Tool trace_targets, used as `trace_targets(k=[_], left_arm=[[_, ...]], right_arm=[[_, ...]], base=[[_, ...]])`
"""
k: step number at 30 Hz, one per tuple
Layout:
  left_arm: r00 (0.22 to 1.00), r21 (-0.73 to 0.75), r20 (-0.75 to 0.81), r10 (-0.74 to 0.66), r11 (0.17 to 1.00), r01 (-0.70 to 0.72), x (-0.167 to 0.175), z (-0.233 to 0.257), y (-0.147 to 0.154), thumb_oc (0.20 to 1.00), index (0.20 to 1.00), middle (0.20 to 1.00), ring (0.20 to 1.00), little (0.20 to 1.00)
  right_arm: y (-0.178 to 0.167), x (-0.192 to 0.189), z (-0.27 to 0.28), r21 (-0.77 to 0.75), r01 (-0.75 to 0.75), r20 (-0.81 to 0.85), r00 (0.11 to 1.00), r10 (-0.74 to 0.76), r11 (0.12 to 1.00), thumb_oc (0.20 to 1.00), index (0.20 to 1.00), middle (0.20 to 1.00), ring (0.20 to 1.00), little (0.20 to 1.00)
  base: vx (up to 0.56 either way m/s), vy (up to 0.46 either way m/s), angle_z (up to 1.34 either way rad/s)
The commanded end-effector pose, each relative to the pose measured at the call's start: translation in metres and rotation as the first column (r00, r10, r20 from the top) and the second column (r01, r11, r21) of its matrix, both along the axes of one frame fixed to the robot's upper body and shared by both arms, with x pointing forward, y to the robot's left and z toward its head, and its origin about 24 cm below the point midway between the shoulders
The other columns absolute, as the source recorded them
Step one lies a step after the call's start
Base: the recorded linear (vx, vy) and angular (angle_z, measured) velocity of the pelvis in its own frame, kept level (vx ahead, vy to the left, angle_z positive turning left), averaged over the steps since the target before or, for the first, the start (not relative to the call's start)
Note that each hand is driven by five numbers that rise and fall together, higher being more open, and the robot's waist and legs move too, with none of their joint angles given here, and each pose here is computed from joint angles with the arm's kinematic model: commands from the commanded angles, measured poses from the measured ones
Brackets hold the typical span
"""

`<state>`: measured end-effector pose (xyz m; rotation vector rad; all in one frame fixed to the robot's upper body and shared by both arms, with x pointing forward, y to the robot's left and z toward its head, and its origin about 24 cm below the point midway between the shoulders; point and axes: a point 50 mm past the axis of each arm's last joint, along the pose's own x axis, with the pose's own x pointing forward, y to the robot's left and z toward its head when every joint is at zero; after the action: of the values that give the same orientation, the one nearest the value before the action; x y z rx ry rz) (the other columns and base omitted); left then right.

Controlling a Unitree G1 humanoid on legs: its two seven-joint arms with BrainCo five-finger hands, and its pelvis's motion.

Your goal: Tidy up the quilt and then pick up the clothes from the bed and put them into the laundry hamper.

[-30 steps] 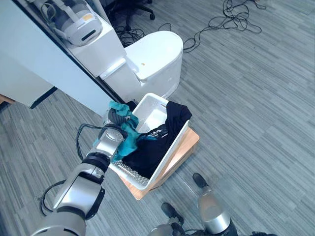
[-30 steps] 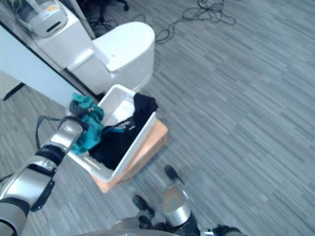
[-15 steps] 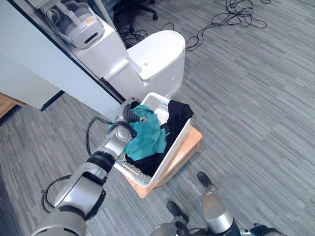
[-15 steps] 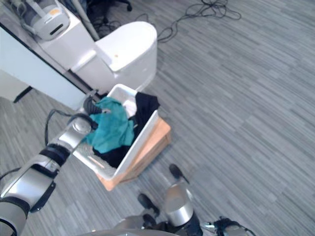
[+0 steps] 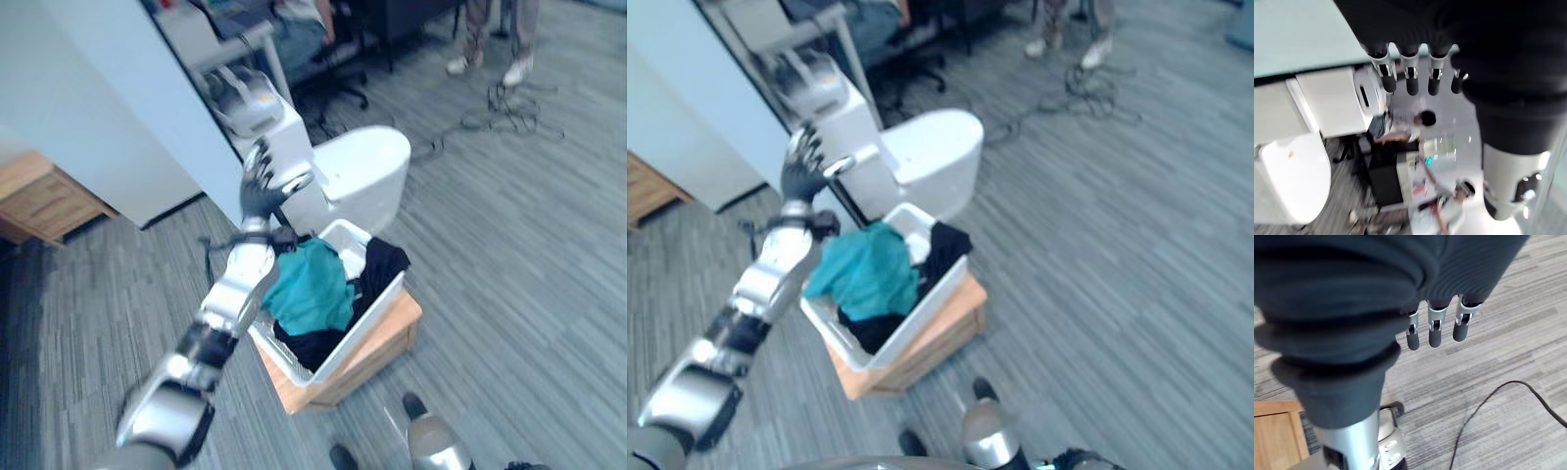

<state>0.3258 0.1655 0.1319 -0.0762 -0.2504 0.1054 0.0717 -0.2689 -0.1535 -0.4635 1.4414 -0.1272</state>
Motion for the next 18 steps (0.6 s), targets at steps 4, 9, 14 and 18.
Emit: trace_targets(k=[4,9,14,18], left_arm=[[0.898,-0.027,-0.379,0.222,0.968,-0.251,-0.058,-0.106,0.068,1.0,1.0,1.0,1.0,1.0],[0.628,0.12,-0.725,0.284,0.949,-0.291,-0.143,-0.218,0.08,1.0,1.0,1.0,1.0,1.0],[0.248,0.28,-0.912,0.326,0.938,-0.205,-0.235,-0.281,0.077,1.0,1.0,1.0,1.0,1.0],[0.025,0.277,-0.958,0.284,0.948,-0.155,-0.271,-0.298,0.067,1.0,1.0,1.0,1.0,1.0]], right_arm=[[0.024,-0.027,-0.011,0.034,0.095,-0.073,0.993,-0.092,0.995,1.0,1.0,1.0,1.0,1.0],[0.022,-0.019,-0.011,0.037,0.141,-0.045,0.989,-0.14,0.989,1.0,1.0,1.0,1.0,1.0],[0.025,-0.006,-0.011,0.052,0.127,-0.018,0.992,-0.127,0.99,1.0,1.0,1.0,1.0,1.0],[0.033,0.003,-0.011,0.045,0.077,-0.007,0.997,-0.077,0.996,1.0,1.0,1.0,1.0,1.0]], base=[[-0.11,0.044,0.54],[-0.1,0.063,0.56],[-0.06,0.074,0.38],[-0.02,0.056,0.12]])
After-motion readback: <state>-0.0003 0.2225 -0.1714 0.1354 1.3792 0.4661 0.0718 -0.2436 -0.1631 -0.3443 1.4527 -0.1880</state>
